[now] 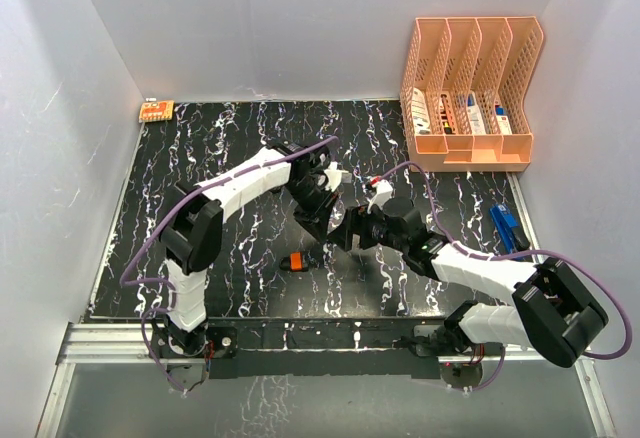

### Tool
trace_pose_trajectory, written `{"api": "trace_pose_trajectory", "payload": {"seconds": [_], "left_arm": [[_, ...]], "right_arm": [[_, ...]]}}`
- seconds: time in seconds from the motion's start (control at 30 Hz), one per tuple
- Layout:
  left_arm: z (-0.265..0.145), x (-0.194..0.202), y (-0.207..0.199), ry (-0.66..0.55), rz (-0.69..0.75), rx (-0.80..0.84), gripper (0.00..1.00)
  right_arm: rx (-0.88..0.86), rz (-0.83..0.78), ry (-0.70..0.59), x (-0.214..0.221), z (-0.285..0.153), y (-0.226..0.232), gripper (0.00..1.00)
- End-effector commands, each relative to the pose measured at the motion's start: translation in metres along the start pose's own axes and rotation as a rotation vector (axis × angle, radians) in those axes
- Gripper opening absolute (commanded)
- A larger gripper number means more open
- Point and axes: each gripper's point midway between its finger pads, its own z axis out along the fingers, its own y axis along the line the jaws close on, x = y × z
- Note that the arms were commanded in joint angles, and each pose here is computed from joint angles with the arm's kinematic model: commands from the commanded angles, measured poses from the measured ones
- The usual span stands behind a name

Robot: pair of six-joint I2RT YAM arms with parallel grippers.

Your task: Unlock with the key

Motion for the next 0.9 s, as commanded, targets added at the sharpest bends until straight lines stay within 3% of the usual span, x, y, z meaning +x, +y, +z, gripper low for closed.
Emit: {"api": "trace_pose_trajectory", "payload": {"seconds": [0.0, 0.6, 0.87], "left_arm": [[-0.022, 0.020, -0.031, -0.003, 0.001, 0.050, 0.00], [-0.019, 0.028, -0.035, -0.018, 0.002, 0.055, 0.00], [-0.033, -0.003, -0.031, -0.202, 0.092, -0.029, 0.00]], "right_arm": [[0.104, 0.011, -0.136, -0.041, 0.001, -0.012, 0.75], [0.154, 0.043, -0.236, -0.075, -0.017, -0.017, 0.75], [0.051, 0.001, -0.334, -0.087, -0.049, 0.004, 0.73]]}}
